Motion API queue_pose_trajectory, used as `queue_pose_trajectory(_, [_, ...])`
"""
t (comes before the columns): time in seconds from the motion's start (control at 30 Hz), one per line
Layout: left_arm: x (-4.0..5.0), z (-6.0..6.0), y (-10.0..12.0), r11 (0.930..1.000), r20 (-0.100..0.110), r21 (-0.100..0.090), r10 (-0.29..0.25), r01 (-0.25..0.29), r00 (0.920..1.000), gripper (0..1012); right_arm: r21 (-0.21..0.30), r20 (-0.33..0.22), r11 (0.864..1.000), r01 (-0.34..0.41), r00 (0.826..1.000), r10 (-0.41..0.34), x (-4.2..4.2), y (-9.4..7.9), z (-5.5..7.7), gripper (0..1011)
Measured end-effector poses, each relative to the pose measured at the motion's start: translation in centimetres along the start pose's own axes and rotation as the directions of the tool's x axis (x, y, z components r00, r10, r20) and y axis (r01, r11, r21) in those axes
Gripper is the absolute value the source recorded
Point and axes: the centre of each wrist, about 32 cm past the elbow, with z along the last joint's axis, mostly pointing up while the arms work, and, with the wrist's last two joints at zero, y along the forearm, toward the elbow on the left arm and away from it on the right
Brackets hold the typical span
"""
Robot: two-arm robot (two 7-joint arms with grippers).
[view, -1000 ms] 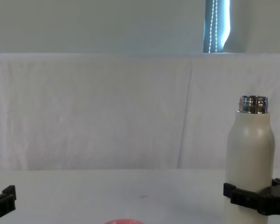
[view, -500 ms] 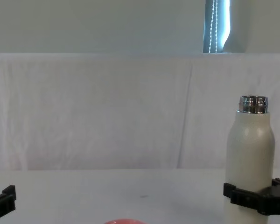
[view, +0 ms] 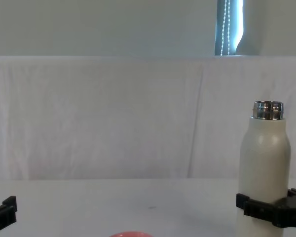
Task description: Grasp the thermos with one hand and pour water into the cup lid.
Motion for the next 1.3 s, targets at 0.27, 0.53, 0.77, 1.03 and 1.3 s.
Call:
queue_pose_trajectory(0.27, [0.0,0.0,0.0,1.0,0.0,0.0,0.0,0.0,1.0,1001,-0.001,0.0,1.0,0.0,1.0,0.0,-0.01,-0.02,-0.04,1000])
queue_pose_trajectory(0.53, [0.0,0.0,0.0,1.0,0.0,0.0,0.0,0.0,1.0,1001,-0.002,0.0,1.0,0.001,1.0,-0.001,0.01,-0.09,-0.06,1000])
queue_pose_trajectory(0.77, [0.0,0.0,0.0,1.0,0.0,0.0,0.0,0.0,1.0,1001,-0.001,0.0,1.0,0.0,1.0,0.0,0.01,-0.08,-0.04,1000])
queue_pose_trajectory(1.03, [0.0,0.0,0.0,1.0,0.0,0.0,0.0,0.0,1.0,1001,0.0,0.0,1.0,0.001,1.0,-0.001,0.03,-0.18,0.01,1000])
queue_pose_trajectory(1.3, [0.0,0.0,0.0,1.0,0.0,0.0,0.0,0.0,1.0,1001,0.004,0.001,1.0,0.008,1.0,-0.008,0.14,-0.65,-0.02,1000])
